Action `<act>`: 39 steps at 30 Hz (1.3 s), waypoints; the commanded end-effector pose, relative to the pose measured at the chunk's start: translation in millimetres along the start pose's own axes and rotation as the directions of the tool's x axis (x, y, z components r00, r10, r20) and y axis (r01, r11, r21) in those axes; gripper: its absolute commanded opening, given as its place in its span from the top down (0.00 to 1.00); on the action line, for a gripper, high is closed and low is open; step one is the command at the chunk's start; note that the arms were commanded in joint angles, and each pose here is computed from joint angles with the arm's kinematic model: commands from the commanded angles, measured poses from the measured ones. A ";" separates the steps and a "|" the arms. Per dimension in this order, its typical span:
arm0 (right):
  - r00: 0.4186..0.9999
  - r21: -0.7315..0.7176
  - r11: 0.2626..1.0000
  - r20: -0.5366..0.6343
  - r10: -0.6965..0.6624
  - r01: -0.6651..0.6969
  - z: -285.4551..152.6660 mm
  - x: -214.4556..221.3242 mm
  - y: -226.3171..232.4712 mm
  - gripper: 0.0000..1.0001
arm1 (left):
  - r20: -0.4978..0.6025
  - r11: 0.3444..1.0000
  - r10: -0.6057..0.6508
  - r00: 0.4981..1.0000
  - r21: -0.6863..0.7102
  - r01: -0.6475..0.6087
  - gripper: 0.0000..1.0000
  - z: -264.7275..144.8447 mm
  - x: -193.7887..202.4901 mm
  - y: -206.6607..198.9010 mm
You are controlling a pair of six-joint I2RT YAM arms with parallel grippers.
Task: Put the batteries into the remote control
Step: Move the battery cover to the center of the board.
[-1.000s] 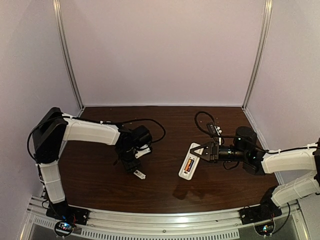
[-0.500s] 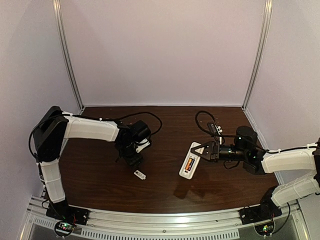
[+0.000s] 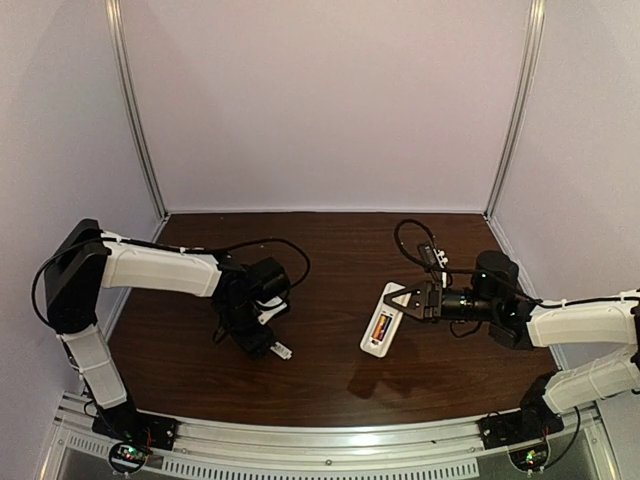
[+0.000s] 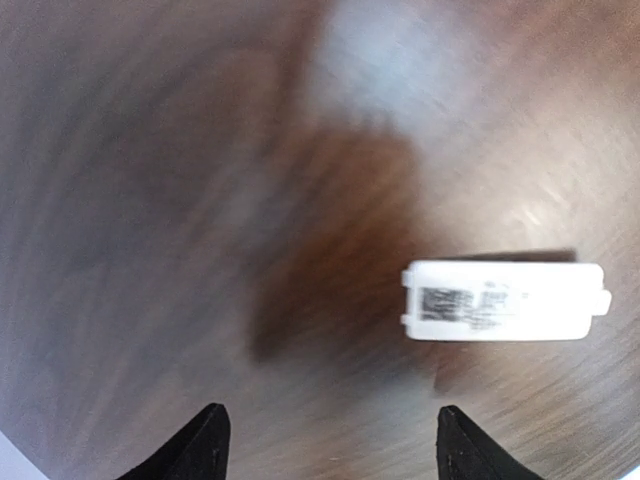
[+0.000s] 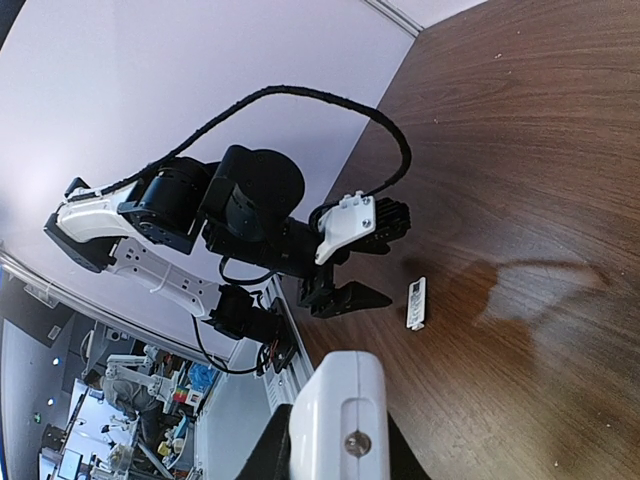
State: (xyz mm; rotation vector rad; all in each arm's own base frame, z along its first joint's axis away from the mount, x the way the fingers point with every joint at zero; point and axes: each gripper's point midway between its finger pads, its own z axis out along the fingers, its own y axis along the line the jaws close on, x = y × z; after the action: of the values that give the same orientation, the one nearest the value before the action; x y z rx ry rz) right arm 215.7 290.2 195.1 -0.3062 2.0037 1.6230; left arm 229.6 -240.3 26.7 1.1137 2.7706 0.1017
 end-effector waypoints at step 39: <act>1.000 -0.007 1.000 0.017 -0.022 0.022 -3.4 -8.3 1.2 1.00 | 0.219 0.954 0.200 0.955 0.180 -0.241 0.31 18.4 -99.0 -78.9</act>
State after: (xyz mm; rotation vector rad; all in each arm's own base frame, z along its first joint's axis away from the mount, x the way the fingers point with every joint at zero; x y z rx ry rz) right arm 219.9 287.2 190.7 -0.2980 2.0152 1.6132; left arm 263.0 -345.7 15.4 1.3053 2.5476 -0.1547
